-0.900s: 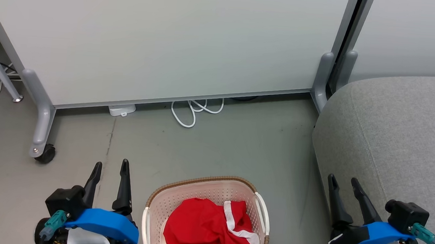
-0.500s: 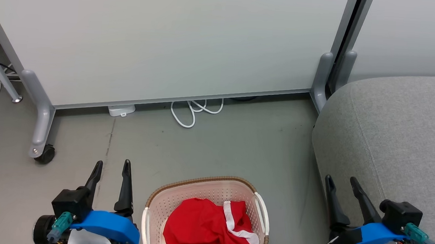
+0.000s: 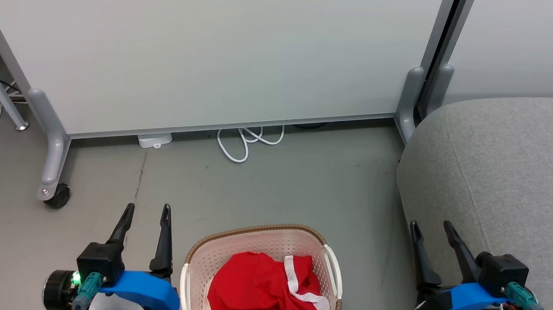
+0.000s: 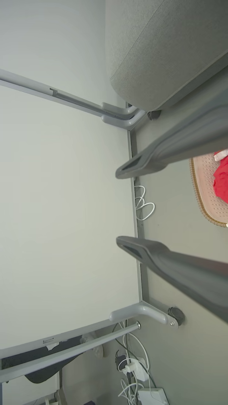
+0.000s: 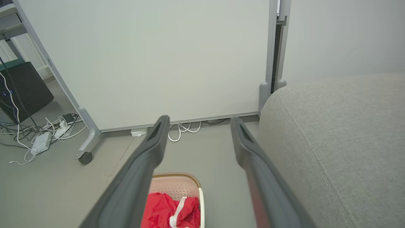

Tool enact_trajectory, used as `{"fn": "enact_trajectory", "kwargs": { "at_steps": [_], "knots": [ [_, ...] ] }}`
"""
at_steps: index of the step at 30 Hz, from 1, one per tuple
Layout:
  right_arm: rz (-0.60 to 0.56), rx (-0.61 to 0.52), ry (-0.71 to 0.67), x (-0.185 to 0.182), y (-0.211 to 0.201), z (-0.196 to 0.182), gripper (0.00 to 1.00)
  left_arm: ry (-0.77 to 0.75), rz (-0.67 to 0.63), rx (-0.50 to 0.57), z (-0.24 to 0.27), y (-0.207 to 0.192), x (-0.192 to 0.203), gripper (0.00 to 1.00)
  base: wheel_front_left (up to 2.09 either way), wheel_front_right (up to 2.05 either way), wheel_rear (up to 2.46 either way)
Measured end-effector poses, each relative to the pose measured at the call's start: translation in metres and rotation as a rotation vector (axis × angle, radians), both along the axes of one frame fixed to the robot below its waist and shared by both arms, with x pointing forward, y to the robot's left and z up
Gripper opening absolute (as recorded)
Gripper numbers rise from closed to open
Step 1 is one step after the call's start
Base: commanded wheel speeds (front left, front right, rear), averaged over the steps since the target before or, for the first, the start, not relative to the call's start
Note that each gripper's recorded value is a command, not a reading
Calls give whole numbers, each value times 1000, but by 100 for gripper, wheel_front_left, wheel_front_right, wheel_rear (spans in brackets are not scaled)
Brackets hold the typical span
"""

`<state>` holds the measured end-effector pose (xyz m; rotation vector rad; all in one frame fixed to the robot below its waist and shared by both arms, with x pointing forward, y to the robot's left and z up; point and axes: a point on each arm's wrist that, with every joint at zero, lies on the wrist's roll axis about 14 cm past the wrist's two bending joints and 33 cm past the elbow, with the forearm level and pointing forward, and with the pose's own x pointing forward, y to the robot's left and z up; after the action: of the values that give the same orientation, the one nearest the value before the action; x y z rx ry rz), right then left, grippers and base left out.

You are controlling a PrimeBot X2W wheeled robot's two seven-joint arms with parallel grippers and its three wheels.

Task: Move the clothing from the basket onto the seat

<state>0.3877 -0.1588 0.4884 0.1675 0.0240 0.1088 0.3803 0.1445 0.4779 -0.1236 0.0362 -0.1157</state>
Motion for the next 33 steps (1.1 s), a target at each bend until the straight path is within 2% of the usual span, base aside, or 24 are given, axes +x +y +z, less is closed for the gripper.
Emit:
{"fn": "enact_trajectory", "kwargs": {
  "at_steps": [13,33],
  "knots": [
    [17,-78,-22,0,2,2,100,-28,-27,73,2,-6,0,100,0,0,0],
    [20,-64,-24,2,3,1,100,15,-32,59,-12,-9,5,100,0,0,0]
  ]
}}
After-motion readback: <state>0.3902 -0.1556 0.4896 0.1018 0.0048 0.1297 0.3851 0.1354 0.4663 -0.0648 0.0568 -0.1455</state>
